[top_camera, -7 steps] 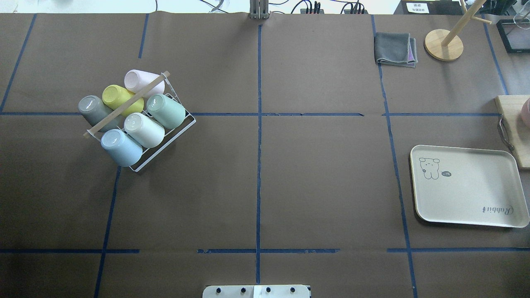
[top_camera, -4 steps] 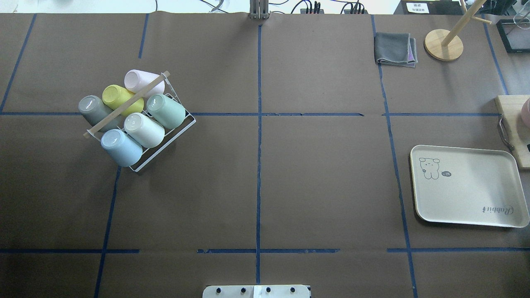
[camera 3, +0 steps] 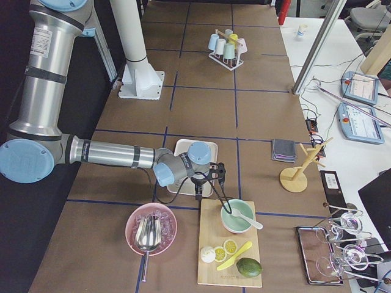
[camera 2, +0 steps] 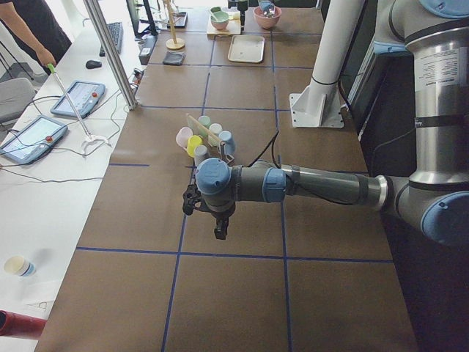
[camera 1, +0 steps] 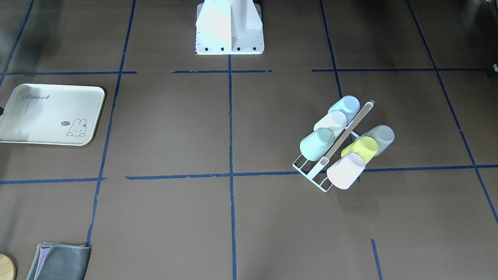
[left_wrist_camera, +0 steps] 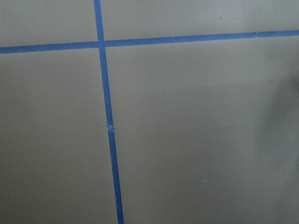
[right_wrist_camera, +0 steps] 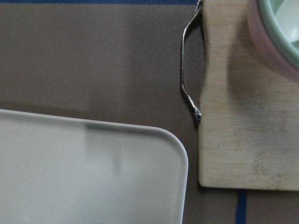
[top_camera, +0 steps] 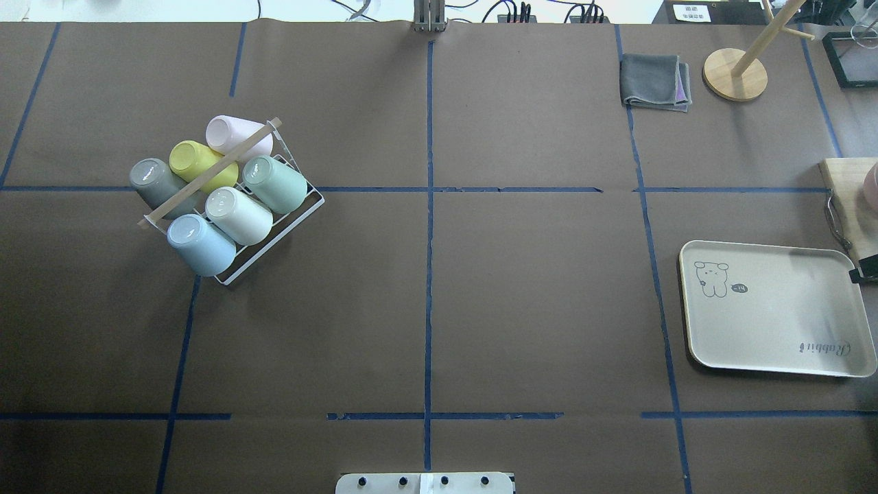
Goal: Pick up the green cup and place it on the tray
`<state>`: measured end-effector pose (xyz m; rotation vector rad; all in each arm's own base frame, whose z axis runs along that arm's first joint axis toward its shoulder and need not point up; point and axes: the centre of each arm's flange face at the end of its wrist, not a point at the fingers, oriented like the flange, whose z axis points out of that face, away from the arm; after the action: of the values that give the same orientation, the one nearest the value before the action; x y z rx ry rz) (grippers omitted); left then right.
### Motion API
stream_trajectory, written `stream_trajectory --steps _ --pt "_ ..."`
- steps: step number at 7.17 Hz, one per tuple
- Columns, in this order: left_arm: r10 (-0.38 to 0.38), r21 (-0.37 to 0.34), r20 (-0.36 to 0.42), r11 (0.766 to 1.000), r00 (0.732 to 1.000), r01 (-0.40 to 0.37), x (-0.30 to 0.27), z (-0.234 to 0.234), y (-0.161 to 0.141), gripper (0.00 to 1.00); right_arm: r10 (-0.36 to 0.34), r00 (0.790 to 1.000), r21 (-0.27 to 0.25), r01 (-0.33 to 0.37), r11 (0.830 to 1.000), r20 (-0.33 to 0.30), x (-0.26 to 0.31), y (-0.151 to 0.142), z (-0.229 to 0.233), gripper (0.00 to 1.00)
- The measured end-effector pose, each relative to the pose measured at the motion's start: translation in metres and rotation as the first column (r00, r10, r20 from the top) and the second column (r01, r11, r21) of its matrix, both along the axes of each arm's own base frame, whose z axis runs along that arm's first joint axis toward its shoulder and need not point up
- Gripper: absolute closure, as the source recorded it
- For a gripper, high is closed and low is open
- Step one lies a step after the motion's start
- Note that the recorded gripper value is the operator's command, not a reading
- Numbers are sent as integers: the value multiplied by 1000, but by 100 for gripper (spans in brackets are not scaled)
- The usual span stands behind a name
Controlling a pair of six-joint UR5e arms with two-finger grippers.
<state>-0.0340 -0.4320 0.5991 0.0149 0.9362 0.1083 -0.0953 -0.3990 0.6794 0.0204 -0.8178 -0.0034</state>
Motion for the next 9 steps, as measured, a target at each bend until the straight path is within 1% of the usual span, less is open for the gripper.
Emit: stream_trajectory --steps 1,3,4,5,6,7,8,9 --pt "0 0 0 1000 1000 0 0 0 0 0 8 1000 -15 -8 1000 6 -10 4 5 2" --pt "0 -2 1 1000 1000 0 0 1 0 0 30 999 -52 -29 998 12 -19 6 10 10" --pt "0 -3 1 1000 1000 0 0 2 0 0 31 999 -67 -30 997 10 -22 7 13 14" --pt "0 -4 0 1000 1000 0 0 2 0 0 30 1000 -81 -29 996 6 -23 9 18 15" --pt "0 -3 -1 1000 1000 0 0 1 0 0 29 1000 -93 -28 995 1 -23 11 25 19" --pt "-1 -2 -2 1000 1000 1 0 1 0 0 27 1000 -100 -27 995 -2 -23 12 28 34" --pt "-1 0 -2 1000 1000 1 0 0 0 0 26 1000 -103 -26 994 -2 -23 13 30 55" --pt "-1 1 -2 1000 1000 1 0 -1 0 0 25 1000 -107 -25 994 -3 -23 13 32 68"
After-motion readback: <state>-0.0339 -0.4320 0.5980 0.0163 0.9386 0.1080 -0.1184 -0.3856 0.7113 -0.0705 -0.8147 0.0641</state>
